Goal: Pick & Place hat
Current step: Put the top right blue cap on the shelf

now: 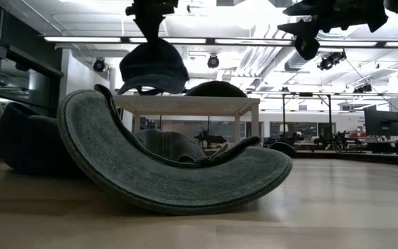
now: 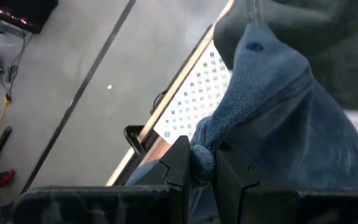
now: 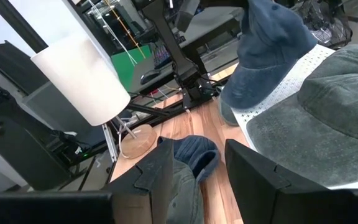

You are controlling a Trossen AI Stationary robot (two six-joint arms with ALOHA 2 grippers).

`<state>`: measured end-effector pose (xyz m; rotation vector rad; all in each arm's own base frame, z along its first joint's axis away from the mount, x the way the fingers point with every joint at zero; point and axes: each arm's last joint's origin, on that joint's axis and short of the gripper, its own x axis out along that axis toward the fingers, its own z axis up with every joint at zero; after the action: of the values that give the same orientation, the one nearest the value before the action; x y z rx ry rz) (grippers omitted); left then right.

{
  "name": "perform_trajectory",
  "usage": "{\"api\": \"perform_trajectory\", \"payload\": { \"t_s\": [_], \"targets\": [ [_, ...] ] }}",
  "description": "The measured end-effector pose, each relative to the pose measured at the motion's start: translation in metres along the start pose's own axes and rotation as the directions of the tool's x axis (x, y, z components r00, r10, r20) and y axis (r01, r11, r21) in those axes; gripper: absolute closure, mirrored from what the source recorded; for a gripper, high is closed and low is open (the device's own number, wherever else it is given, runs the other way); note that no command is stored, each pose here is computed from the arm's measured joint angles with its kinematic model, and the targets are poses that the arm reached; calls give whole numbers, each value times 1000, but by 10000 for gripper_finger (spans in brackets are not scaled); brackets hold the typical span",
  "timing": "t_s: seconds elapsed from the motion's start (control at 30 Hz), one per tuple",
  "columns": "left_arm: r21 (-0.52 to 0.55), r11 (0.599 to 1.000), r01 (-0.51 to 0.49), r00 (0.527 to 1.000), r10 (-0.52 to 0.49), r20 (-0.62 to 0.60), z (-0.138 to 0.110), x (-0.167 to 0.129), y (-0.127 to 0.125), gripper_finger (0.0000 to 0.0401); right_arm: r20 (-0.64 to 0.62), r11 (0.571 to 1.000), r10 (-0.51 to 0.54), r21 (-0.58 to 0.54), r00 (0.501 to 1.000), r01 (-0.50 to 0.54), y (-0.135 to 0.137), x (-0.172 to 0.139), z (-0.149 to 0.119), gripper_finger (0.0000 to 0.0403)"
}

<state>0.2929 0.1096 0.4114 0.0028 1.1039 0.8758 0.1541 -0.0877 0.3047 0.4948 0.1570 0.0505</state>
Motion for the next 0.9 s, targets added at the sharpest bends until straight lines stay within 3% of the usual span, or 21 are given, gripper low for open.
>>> {"api": "perform_trajectory", "payload": {
  "t_s": [0.47, 0.9],
  "targets": [
    [-75, 997, 24, 999, -22, 27, 11, 14, -2, 363, -5, 1000, -24, 4, 1000, 24, -1, 0, -1, 265],
    [-148, 989, -28, 997, 38, 65, 24, 30, -3, 363, 0, 999, -48, 5, 999, 48, -2, 0, -1, 265]
  ]
}}
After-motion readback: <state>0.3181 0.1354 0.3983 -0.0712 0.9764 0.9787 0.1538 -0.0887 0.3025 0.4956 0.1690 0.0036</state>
